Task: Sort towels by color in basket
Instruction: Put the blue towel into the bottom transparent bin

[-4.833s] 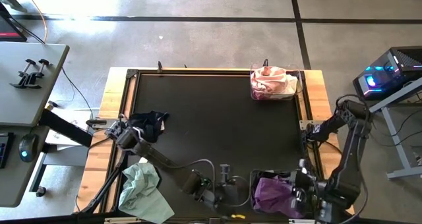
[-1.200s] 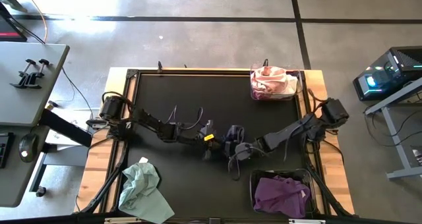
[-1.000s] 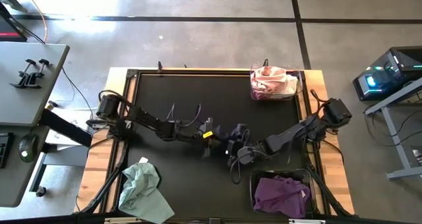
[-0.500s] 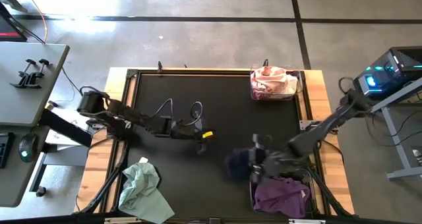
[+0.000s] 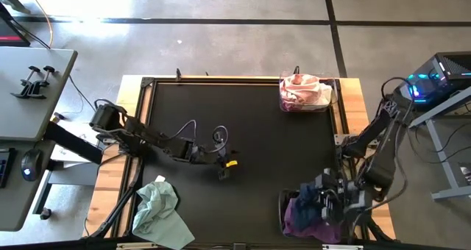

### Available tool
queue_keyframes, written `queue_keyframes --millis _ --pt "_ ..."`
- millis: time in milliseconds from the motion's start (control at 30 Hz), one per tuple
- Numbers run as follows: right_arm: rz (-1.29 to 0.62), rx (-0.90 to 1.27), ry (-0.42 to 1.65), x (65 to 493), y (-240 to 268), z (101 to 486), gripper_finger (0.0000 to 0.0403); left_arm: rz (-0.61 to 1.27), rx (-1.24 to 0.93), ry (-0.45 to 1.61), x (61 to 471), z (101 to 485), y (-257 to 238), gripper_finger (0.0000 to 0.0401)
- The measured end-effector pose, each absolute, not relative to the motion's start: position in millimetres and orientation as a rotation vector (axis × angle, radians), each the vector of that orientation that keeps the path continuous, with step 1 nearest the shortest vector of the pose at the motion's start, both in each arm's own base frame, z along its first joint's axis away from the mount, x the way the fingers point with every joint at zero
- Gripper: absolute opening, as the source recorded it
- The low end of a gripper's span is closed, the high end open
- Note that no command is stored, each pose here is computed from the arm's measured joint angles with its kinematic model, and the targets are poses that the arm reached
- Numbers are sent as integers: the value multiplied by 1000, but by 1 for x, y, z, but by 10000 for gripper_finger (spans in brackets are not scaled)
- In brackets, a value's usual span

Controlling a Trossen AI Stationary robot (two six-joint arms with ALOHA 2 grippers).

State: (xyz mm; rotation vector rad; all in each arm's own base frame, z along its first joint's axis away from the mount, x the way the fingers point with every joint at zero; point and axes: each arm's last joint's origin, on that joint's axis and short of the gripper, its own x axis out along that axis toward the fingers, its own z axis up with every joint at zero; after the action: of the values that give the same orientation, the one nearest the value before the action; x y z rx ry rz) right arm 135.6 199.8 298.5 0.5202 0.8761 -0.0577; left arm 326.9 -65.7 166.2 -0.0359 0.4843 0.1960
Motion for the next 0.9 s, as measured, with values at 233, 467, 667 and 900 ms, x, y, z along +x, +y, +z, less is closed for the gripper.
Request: queue_keyframes --millis 233,467,667,900 --pt "-23 652 913 137 206 226 39 203 -25 503 327 158 -73 119" --pt "31 788 1026 141 203 177 68 206 -39 498 327 158 -74 119" --pt "83 772 1057 143 200 184 130 221 -39 483 327 159 -74 119" --pt "102 703 1047 147 206 232 144 223 -44 466 328 161 -74 119"
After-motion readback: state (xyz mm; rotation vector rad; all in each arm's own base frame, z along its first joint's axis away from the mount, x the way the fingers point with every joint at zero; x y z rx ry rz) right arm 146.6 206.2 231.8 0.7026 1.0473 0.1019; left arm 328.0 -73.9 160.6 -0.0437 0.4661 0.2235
